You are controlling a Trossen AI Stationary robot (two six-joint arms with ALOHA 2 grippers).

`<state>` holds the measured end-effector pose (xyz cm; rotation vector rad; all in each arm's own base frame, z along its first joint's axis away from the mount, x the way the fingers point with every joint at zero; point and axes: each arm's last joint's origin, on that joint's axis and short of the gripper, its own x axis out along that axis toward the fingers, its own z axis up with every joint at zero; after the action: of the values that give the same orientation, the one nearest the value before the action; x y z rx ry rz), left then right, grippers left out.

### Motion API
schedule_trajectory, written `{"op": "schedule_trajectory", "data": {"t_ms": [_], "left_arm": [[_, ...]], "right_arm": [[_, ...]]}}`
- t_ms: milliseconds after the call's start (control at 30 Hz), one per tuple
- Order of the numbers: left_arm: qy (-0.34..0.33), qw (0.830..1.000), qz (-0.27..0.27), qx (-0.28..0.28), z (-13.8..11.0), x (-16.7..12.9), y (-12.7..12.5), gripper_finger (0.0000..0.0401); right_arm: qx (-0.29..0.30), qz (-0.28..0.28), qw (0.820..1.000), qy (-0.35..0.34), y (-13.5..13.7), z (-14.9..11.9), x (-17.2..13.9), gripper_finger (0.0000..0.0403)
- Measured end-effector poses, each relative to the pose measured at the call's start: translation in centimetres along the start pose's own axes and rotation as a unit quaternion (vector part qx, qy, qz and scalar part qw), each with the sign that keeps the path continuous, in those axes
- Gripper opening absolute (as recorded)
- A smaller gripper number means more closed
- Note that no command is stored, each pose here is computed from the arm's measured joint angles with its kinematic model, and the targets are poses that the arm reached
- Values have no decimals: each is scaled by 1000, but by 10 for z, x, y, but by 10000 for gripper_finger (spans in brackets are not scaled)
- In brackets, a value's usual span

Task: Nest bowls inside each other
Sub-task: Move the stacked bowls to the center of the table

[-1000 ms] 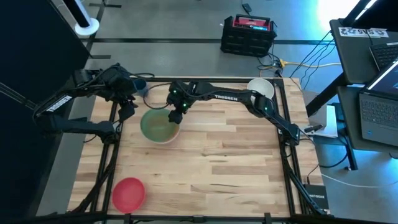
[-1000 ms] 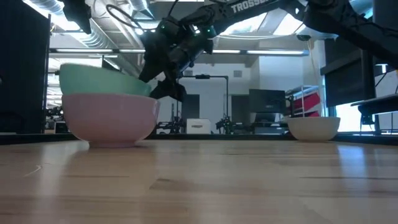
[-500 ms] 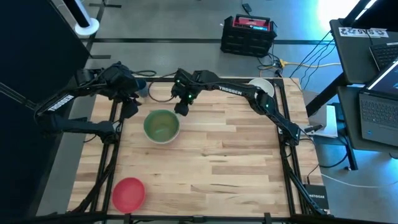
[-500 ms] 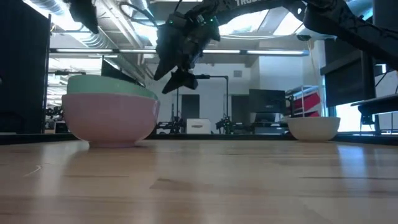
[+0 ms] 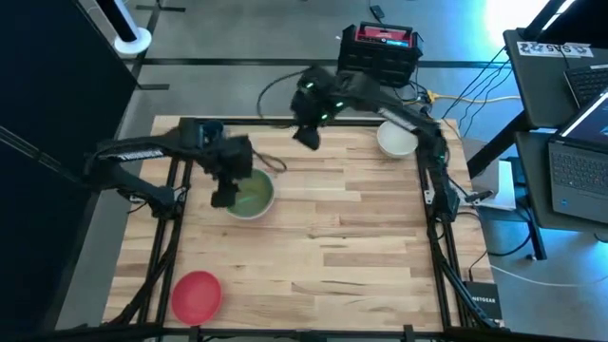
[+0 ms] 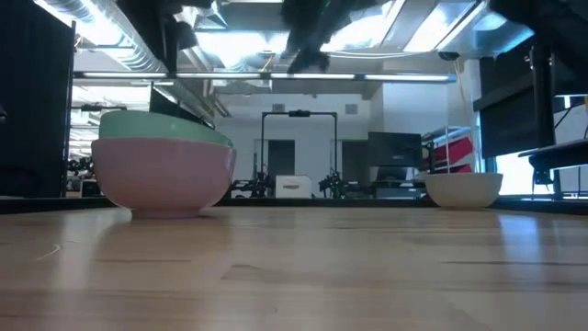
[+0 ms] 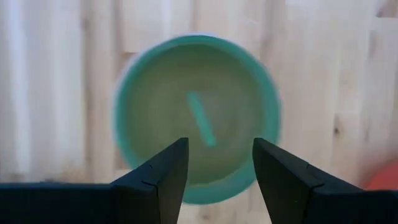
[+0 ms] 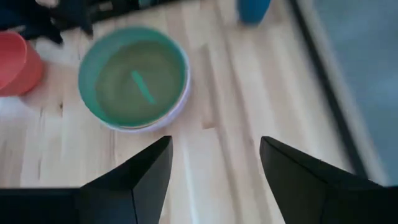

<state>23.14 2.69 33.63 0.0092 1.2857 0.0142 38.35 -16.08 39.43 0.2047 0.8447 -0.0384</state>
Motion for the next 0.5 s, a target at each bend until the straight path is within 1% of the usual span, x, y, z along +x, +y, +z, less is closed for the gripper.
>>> {"op": "schedule_trajectory", "data": {"t_ms": [67,233,500], "left_arm": [[2,1000,-11,2,1,12,-12,164],[20,999,-19,-30,-4,41,-26,164],[49,995,-26,-83,-20,84,-47,164]], "right_arm": [[-10,-13,999,-28,8,2,-28,227],[-25,-37,996,-75,25,-1,-79,227],[-45,-74,985,-151,52,-18,-159,227]]}}
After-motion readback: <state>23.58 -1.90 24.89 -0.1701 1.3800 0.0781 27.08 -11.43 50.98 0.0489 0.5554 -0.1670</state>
